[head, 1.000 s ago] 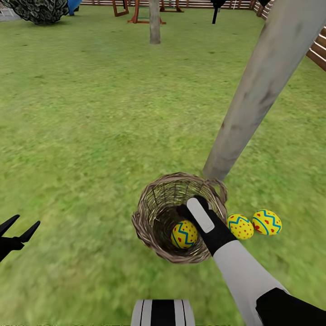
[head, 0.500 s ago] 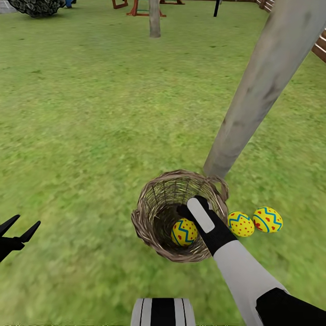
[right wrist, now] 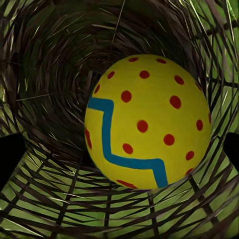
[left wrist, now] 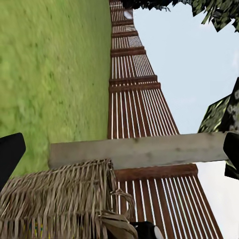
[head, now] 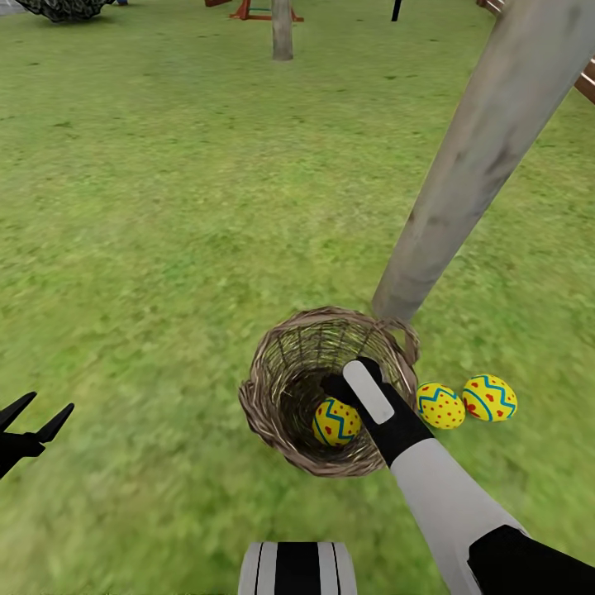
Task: Take the three Easter eggs out of the wicker basket on the lawn in the garden, then place them on the lawn next to a single tree (choose any tree) so that all three eggs are next to the same tree and none are left in the basket.
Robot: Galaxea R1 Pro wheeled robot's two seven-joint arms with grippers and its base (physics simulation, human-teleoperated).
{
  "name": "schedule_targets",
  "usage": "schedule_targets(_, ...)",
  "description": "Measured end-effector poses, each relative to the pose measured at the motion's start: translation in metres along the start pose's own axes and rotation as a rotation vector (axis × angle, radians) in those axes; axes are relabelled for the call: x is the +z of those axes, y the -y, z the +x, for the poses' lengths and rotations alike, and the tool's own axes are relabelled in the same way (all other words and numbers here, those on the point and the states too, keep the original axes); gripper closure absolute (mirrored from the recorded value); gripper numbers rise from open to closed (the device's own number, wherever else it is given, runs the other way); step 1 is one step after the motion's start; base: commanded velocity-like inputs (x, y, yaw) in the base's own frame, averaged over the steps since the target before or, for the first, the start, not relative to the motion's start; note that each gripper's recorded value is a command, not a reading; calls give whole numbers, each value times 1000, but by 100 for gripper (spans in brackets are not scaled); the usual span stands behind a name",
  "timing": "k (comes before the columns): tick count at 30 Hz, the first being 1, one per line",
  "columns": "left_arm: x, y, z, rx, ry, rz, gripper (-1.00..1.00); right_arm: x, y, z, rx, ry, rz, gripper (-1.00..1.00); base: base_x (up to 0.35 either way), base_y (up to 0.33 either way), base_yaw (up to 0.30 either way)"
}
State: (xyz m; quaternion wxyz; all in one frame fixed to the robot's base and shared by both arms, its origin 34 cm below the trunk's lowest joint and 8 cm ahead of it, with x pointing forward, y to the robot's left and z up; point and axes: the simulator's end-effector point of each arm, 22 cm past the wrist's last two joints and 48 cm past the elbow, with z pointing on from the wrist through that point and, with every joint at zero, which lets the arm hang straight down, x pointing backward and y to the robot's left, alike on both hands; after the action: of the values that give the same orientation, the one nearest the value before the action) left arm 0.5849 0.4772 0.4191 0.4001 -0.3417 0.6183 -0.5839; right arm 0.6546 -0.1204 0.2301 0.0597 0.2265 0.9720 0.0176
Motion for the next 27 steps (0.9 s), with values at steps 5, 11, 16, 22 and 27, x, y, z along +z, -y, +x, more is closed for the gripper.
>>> schedule_targets(5,0,0,0,0,0,0,-100,0,0,2,4,-6,-3,-100,0,0,0)
schedule_targets(11,0,0,0,0,0,0,-100,1,0,2,5,-7,-1,-100,0,0,0)
schedule_targets(16,-1,-6,1,-6,-1,-11,-100,8,3,6,5,-19,7,-100,0,0,0)
schedule_targets(22,-1,-6,1,-6,-1,-11,-100,7,20,3,40,-9,81,-100,0,0,0)
schedule_targets(27,-2,-11,2,-9,-2,-18,-100,12,25,2,75,-8,93,-100,0,0,0)
